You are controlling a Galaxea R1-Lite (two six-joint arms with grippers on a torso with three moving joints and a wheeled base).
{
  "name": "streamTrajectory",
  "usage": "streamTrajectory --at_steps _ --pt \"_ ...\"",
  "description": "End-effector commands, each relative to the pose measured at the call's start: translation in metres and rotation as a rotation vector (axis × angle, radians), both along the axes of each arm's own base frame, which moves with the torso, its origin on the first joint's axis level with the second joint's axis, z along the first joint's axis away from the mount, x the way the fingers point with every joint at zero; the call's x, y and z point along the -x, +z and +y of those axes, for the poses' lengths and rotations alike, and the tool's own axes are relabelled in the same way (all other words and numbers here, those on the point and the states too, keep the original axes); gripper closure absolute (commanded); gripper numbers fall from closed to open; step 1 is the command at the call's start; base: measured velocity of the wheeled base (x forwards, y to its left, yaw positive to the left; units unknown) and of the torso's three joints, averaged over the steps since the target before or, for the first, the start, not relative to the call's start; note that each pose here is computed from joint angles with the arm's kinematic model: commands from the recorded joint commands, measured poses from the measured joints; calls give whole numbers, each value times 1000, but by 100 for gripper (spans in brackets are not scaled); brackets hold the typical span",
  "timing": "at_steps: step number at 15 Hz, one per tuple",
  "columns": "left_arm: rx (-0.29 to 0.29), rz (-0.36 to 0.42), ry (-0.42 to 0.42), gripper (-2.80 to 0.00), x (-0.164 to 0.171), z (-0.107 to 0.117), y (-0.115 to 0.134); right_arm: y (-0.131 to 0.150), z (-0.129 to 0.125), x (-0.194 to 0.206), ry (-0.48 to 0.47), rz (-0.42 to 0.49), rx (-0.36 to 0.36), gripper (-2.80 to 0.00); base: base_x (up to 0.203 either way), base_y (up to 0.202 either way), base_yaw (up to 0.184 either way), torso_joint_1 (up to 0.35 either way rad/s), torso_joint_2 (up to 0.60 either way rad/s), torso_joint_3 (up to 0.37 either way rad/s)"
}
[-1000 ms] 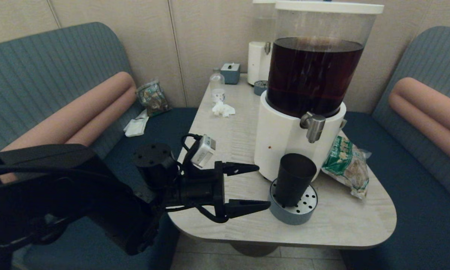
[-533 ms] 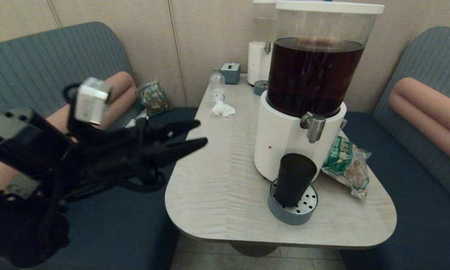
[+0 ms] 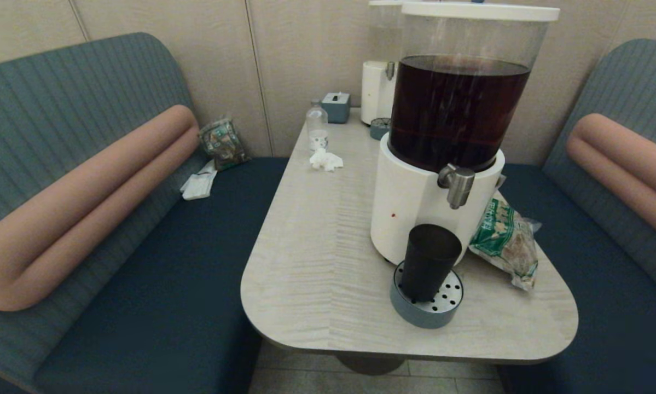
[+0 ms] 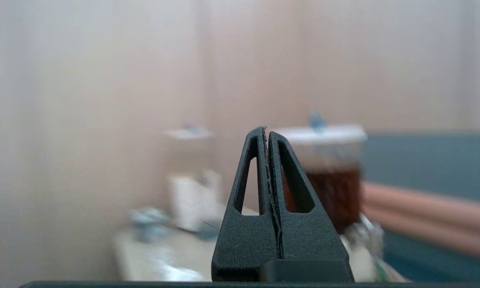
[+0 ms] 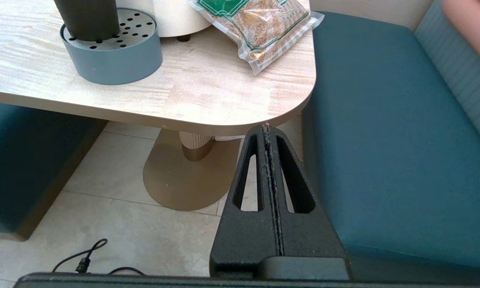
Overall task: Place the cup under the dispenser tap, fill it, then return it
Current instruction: Turn on the faucet
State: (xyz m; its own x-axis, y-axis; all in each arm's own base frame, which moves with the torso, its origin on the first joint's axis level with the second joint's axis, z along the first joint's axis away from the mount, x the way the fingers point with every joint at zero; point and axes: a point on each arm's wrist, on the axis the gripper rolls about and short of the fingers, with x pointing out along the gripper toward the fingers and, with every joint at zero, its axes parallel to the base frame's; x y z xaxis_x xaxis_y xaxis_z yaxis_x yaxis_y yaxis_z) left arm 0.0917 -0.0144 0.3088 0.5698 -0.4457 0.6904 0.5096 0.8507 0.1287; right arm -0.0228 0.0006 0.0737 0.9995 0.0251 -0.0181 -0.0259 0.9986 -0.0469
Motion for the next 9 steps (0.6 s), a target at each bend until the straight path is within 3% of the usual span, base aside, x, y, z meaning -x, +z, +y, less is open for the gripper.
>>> streamTrajectory --at_steps 1,4,9 --pt "51 -110 93 0 87 6 -3 0 0 0 1 0 0 0 0 0 0 0 0 0" --pt "86 -28 196 0 119 5 -33 0 0 0 -1 -1 -11 0 0 0 0 0 0 0" --pt "172 133 99 0 140 5 -78 0 0 0 -3 1 -23 0 0 0 0 0 0 0"
